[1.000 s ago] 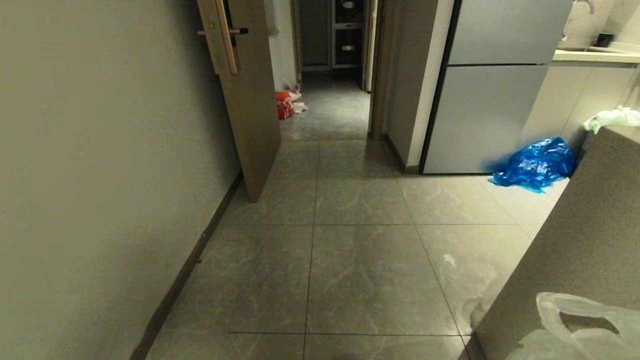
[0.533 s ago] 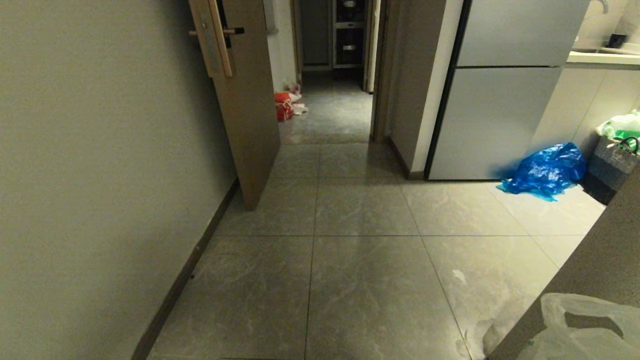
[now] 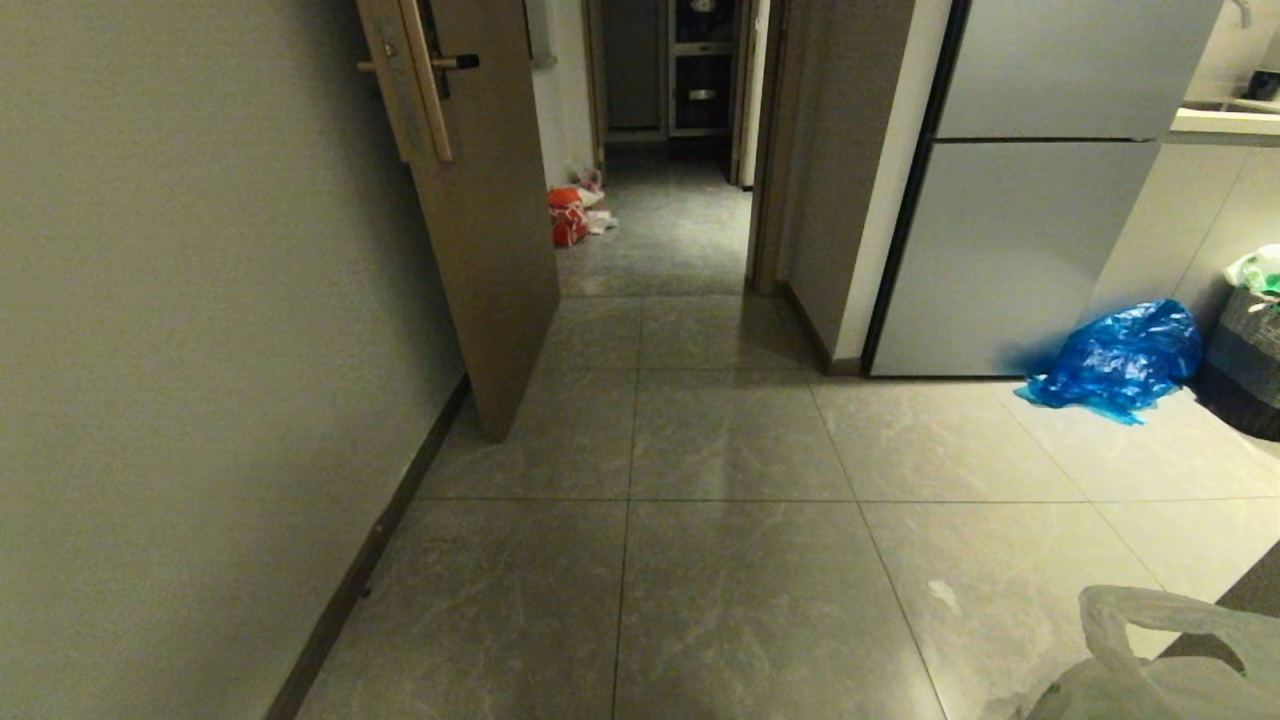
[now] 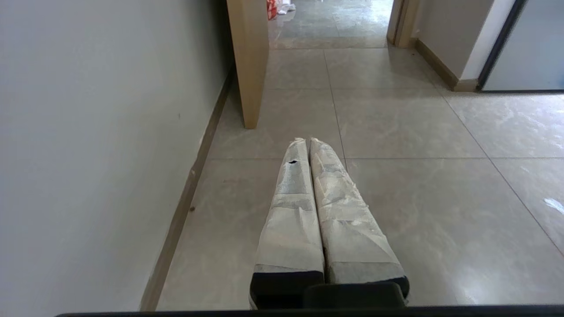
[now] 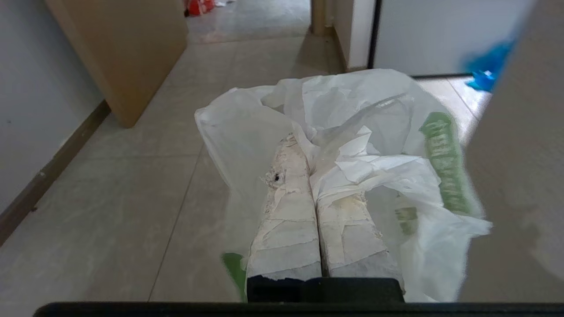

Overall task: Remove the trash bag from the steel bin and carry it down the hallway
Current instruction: Put the trash bag at the door

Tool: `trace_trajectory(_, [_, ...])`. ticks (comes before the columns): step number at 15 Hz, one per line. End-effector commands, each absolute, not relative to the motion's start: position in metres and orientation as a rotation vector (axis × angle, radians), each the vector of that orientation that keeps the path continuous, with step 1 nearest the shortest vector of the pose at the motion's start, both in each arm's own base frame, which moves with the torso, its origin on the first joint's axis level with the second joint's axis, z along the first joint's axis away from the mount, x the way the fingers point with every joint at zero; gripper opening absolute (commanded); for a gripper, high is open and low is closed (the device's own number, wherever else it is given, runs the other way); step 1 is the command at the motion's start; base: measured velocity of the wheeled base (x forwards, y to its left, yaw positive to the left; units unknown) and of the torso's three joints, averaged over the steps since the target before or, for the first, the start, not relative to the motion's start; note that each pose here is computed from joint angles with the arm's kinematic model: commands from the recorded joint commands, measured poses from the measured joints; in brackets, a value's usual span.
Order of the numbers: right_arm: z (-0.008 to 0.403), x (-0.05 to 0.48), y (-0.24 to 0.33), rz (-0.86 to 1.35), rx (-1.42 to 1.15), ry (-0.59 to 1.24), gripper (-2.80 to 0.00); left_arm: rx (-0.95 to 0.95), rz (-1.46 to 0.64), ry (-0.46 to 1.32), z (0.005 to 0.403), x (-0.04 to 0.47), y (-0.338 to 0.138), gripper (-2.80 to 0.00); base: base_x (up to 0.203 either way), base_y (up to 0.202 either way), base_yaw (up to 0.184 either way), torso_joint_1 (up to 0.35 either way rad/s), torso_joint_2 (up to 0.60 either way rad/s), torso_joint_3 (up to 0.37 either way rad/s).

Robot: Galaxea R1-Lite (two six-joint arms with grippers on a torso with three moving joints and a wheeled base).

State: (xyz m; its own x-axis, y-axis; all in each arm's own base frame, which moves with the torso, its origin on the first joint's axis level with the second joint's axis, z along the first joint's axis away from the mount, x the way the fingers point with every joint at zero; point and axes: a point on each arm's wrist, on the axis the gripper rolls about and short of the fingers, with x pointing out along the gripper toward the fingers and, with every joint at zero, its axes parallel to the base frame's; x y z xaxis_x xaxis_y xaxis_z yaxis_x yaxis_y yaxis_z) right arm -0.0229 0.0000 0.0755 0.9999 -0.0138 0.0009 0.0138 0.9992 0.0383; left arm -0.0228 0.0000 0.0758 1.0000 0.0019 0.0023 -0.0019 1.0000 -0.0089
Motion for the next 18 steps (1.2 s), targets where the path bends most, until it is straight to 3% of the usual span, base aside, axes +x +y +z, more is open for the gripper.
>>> trace_trajectory(1, [0.0755,-0.0228,0.0,-0.014,0.038,0.0,-2.8,-0.009,0.003,-0.002,0.0758,-0.0227,0.0,-2.8,0.188,0.0,0.003,0.002,0.0,-0.002])
trace_trajectory(18, [0.0755,-0.0228,0.0,-0.014,0.038,0.0,-2.8,-0.009,0.002,-0.001,0.0758,-0.0227,0.0,-2.8,0.191,0.0,0.0,0.002,0.0,0.003])
